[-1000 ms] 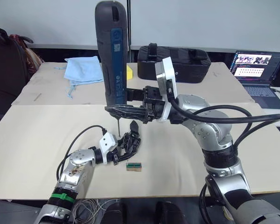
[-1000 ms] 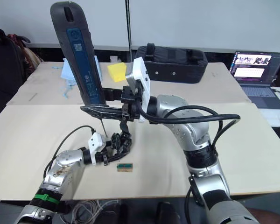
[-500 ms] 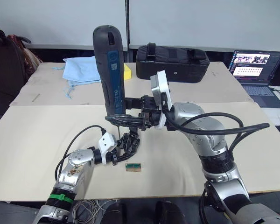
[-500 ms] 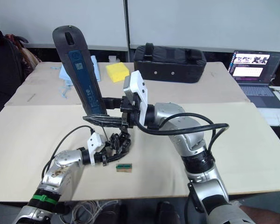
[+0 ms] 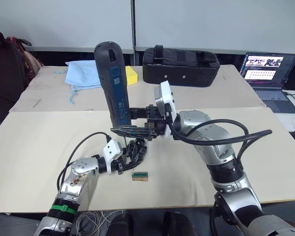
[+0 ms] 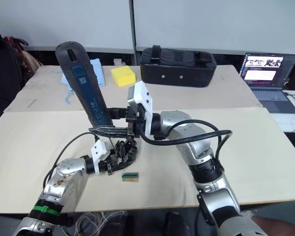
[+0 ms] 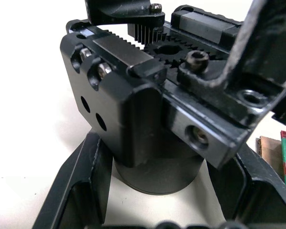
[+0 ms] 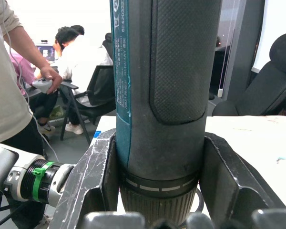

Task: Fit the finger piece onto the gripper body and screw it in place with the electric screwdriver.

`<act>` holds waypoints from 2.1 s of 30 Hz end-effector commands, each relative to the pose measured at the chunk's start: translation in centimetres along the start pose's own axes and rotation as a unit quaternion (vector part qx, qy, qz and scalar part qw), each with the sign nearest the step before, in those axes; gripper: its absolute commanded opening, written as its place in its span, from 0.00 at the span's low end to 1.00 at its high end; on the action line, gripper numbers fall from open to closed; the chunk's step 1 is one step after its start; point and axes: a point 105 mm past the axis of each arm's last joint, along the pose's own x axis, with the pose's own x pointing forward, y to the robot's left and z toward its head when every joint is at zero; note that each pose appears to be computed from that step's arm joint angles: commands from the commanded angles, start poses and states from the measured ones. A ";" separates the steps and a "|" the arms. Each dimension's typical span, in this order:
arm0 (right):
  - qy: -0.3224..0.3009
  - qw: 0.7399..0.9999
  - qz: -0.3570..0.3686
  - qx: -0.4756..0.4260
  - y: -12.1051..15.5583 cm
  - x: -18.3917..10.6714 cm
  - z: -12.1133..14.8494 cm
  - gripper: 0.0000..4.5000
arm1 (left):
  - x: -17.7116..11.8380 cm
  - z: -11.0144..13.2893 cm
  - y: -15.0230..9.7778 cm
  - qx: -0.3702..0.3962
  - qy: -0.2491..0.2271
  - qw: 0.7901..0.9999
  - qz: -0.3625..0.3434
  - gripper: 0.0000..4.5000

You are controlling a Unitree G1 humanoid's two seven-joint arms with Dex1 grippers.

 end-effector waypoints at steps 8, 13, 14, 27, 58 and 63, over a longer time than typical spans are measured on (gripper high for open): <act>-0.027 0.999 0.011 -0.035 0.4 0.4 1.6 0.43 | -0.4 -2.3 -1.0 -0.039 0.038 0.998 -0.009 0.52; -0.028 0.999 0.013 -0.035 0.4 0.5 1.6 0.43 | -0.3 -2.4 -1.1 -0.040 0.039 0.998 -0.010 0.52; -0.028 0.999 0.013 -0.034 0.4 0.5 1.5 0.43 | -0.3 -2.4 -1.1 -0.041 0.039 0.998 -0.010 0.52; -0.022 0.999 0.031 -0.028 1.0 0.5 1.4 0.43 | -0.4 -2.5 -1.2 -0.044 0.040 0.998 -0.008 0.52; -0.012 0.999 0.037 -0.018 0.9 1.0 1.4 0.43 | -0.4 -2.6 -1.5 -0.050 0.039 0.998 -0.003 0.52; -0.025 0.999 0.034 -0.016 0.7 1.2 2.1 0.43 | -0.4 -2.6 -1.5 -0.050 0.038 0.998 -0.002 0.52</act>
